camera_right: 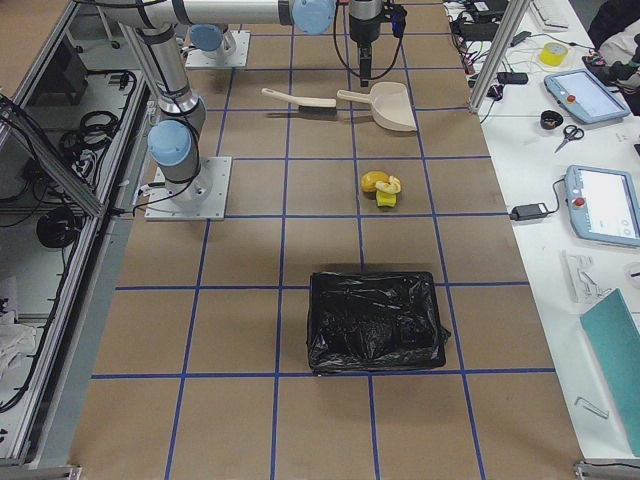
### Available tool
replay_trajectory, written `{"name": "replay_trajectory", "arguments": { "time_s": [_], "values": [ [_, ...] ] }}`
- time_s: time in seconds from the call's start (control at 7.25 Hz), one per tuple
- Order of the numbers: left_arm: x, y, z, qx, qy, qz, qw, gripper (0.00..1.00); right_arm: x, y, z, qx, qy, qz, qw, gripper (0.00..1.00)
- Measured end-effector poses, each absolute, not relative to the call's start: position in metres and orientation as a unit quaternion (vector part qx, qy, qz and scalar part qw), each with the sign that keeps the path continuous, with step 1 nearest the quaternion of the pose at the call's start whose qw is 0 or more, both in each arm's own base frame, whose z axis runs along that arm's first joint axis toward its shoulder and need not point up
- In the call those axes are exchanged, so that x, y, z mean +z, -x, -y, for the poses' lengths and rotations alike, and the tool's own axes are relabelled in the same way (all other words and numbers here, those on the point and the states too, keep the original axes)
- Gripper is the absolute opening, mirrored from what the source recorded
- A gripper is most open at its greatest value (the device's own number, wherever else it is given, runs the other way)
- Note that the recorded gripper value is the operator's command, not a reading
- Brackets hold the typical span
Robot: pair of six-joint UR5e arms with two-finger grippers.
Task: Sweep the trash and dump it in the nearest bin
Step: 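Reach the left gripper to the brush handle while the right reaches the dustpan handle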
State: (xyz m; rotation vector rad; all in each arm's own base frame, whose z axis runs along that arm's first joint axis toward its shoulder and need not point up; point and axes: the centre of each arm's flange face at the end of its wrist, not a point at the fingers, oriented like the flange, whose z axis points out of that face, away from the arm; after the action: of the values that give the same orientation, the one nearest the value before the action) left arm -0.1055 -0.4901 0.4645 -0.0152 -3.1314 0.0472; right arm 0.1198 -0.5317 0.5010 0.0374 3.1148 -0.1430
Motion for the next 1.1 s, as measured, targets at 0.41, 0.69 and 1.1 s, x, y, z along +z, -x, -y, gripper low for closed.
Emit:
{"name": "replay_trajectory", "arguments": {
  "time_s": [0.41, 0.69, 1.1],
  "values": [
    [0.418, 0.154, 0.454, -0.031, 0.011, 0.999, 0.032, 1.0, 0.461, -0.177, 0.559, -0.048, 0.016, -0.999, 0.015, 1.0],
    [0.396, 0.192, 0.423, -0.052, 0.021, 0.998, 0.033, 1.0, 0.422, -0.218, 0.58, -0.046, 0.012, -0.998, 0.03, 1.0],
    [0.353, 0.256, 0.371, -0.054, 0.064, 0.996, 0.039, 1.0, 0.349, -0.304, 0.585, -0.035, 0.045, -0.998, 0.031, 0.98]
  ]
}}
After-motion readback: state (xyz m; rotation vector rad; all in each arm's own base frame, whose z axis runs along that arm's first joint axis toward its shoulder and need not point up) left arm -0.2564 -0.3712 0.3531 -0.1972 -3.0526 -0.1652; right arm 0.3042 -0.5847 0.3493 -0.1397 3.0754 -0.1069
